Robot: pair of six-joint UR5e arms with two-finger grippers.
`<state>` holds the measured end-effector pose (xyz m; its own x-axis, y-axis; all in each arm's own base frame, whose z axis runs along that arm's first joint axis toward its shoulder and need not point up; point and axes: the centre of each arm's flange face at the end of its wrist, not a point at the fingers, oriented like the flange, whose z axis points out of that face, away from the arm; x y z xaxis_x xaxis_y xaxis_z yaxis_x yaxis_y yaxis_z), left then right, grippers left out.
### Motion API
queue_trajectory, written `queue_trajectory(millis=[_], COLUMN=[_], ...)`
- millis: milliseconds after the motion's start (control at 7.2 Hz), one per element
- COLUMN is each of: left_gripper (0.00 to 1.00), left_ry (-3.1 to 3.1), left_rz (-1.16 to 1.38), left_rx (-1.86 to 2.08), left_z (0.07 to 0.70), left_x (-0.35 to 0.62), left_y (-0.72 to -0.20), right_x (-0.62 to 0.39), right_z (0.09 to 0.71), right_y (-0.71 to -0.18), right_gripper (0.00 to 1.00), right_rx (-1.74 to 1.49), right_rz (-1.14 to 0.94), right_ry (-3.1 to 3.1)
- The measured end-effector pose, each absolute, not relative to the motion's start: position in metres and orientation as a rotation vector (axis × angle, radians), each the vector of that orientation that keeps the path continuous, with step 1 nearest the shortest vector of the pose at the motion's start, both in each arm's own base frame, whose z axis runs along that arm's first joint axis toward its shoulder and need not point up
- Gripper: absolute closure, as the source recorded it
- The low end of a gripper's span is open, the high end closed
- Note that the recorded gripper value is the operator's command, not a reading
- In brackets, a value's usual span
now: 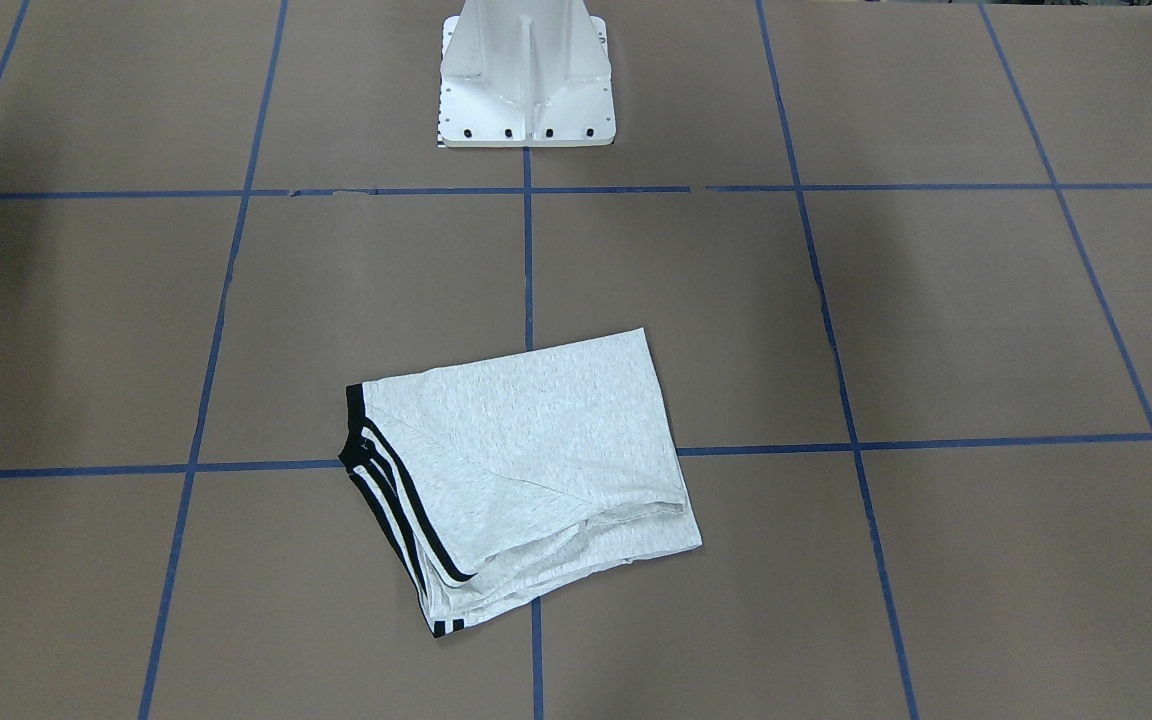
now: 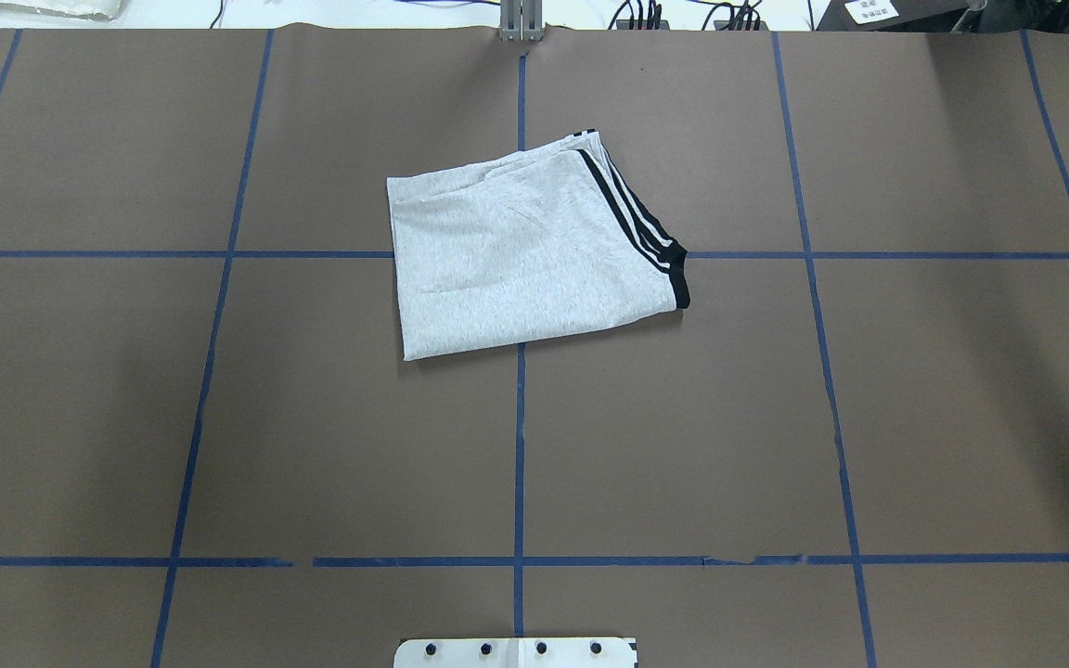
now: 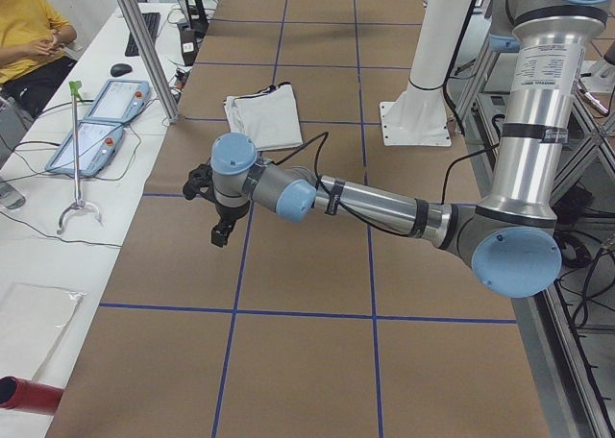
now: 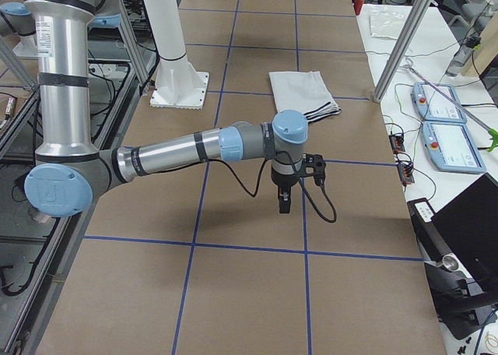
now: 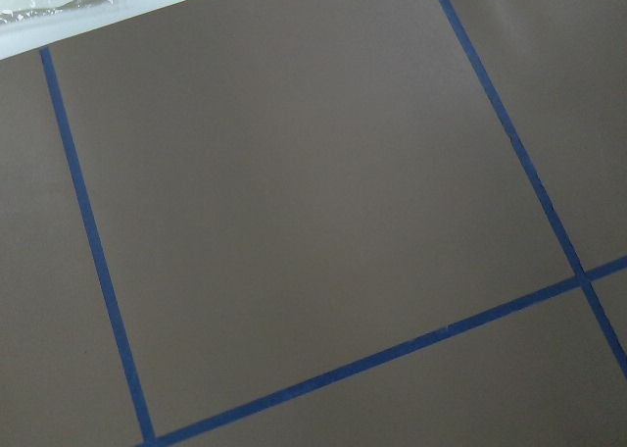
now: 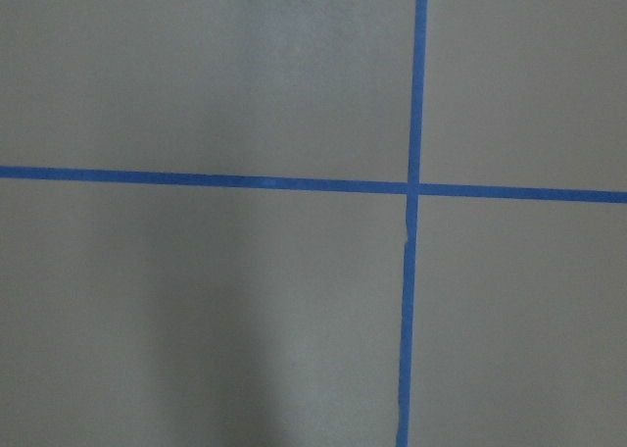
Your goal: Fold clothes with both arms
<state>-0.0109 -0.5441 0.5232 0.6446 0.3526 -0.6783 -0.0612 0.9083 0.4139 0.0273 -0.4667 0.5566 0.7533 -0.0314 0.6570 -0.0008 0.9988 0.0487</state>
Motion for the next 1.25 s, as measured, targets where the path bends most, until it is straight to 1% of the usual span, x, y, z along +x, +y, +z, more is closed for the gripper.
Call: queue_trajectory(millis=[278,556,833,1250], left_gripper=[0.00,0.00,0.00,0.00], left_ry=[0.822,0.808,0.783,0.744], left_rz=[0.249,0.212,0.175,0.169], left_rx=[0.380,0.367,0.348,0.329], left_z=[0.544,0.557,0.566,0.566], left_x=[-0.036,-0.050,-0.053,-0.049], left_y=[-0.517,-0.493,-0.494,-0.505], right_x=[0.034,0.032,0.028,0.028], right_z=[0.579,0.588,0.598,0.597], right_y=[-0.444,-0.442,-0.444,-0.452], right_gripper=[0.00,0.00,0.00,0.00], right_rx=[0.020,0.001,-0.022,-0.013], right_rz=[-0.042,-0.039,-0.034,-0.031], right_ry=[-0.736,-0.753,-0.788,-0.767])
